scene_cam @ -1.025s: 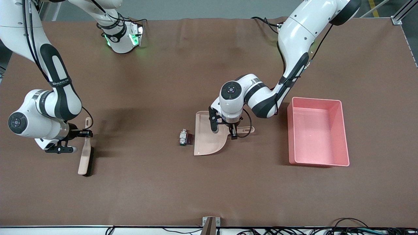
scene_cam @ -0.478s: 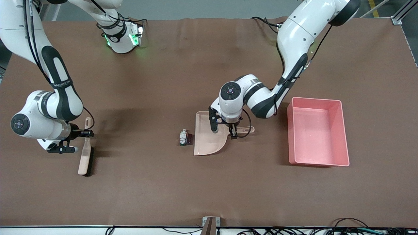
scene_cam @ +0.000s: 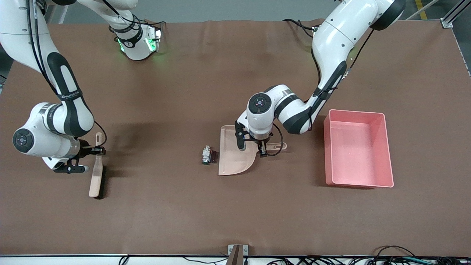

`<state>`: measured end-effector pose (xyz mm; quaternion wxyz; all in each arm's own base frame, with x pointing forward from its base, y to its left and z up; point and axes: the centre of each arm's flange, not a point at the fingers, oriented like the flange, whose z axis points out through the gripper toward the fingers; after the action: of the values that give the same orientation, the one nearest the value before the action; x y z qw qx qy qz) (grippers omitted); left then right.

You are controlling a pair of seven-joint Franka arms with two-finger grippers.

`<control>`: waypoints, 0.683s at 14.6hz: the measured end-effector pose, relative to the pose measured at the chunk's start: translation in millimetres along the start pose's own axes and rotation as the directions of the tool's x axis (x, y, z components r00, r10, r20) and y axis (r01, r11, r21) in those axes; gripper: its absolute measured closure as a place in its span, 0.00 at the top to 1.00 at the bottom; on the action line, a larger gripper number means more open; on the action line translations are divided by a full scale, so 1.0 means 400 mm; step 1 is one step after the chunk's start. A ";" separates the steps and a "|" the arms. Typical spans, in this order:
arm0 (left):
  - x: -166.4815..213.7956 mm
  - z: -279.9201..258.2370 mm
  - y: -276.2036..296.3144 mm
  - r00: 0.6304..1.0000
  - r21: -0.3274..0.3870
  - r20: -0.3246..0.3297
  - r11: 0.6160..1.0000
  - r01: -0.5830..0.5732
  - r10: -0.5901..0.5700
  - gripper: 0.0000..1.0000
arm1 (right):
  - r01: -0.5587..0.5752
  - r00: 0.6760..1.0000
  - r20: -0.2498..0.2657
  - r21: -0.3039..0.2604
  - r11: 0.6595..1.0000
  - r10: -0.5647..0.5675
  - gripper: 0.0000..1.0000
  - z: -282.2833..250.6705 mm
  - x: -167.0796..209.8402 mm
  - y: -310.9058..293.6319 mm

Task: Clean e-waste and dump in bin
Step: 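Lift the brush with the right gripper and carry it toward the dustpan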

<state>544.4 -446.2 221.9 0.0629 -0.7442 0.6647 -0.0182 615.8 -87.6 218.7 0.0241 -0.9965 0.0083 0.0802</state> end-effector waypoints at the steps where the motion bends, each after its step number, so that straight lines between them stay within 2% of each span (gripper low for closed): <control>1: 0.000 -0.001 -0.001 1.000 0.001 -0.001 1.000 0.000 0.000 0.59 | 0.000 1.000 0.000 0.000 1.000 0.000 0.27 0.000 0.000 0.000; 4: 0.001 -0.002 -0.002 1.000 0.002 -0.001 1.000 0.001 -0.001 0.54 | 0.000 1.000 0.004 0.007 1.000 0.000 0.27 -0.003 0.002 -0.007; 7: 0.001 -0.005 -0.004 1.000 0.003 -0.003 1.000 0.002 -0.002 0.48 | -0.009 0.999 0.040 0.079 0.997 0.006 0.27 -0.042 0.016 -0.061; 10: 0.001 -0.006 -0.005 1.000 0.004 -0.003 1.000 0.002 -0.002 0.42 | -0.025 0.999 0.028 0.104 0.994 0.022 0.27 -0.108 0.036 -0.147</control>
<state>546.3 -446.7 224.3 0.0633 -0.7448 0.6640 -0.0210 638.2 -31.1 261.7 0.0751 -0.9925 0.0238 0.0932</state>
